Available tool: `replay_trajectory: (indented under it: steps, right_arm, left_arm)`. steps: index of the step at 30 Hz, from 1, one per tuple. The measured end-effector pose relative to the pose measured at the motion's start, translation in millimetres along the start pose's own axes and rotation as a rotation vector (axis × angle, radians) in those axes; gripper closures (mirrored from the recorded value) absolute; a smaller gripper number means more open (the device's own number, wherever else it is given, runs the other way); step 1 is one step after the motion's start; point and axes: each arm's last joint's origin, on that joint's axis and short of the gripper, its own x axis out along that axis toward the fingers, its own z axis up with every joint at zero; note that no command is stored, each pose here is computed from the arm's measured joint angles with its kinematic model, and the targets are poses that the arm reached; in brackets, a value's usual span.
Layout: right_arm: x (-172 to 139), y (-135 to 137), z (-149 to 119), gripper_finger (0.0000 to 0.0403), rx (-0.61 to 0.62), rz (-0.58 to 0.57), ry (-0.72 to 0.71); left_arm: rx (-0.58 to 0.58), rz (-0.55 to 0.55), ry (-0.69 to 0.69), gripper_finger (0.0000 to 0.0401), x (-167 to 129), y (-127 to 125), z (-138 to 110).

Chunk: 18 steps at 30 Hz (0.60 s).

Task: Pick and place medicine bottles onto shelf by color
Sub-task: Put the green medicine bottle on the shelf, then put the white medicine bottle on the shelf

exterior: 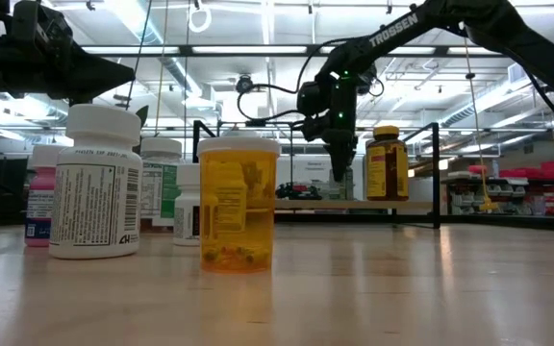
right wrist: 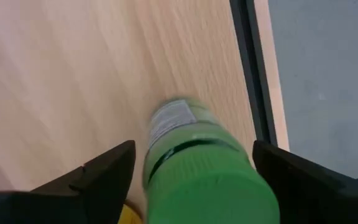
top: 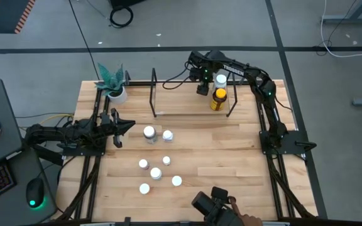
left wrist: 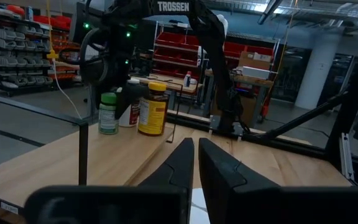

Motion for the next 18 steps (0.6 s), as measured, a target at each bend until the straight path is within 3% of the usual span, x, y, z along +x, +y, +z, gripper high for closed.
replay_trajectory:
  steps: [8,18]
  right_arm:
    - [-11.6,2.5,3.3,0.0042,-0.003,-0.003,-0.014]
    - [-31.4,14.8,15.1,0.0038,-0.036,-0.015,-0.085]
  left_arm:
    - [0.000,0.000,0.001,0.0362,0.0,0.0,-0.2]
    - [0.000,0.000,0.001,0.0373,0.0,0.0,-0.1]
